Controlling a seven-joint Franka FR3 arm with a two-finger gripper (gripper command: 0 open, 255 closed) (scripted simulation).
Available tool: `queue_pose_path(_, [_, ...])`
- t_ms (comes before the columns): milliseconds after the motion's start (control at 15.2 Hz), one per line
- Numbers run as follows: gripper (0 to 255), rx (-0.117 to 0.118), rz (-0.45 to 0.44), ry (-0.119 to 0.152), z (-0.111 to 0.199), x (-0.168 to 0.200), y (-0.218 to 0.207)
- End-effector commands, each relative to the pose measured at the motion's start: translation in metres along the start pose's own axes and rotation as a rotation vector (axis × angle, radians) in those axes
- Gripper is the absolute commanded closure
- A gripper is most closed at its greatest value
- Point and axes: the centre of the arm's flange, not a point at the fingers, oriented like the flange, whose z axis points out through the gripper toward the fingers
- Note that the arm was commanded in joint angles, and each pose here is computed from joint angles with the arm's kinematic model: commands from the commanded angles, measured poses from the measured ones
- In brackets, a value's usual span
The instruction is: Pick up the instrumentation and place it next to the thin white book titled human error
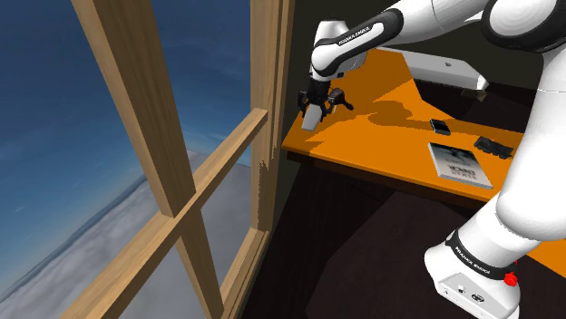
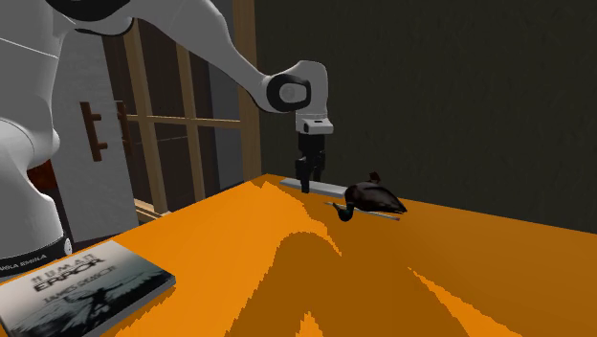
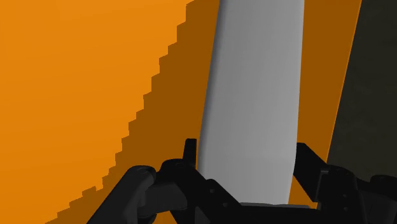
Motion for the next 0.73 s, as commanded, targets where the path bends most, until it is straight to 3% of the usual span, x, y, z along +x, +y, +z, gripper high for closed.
queue_pose_path(0, [255,-0.001,0.000,0.000,0.000,0.000,0.000])
queue_pose_path(660, [255,-0.001,0.000,0.000,-0.010,0.000,0.000])
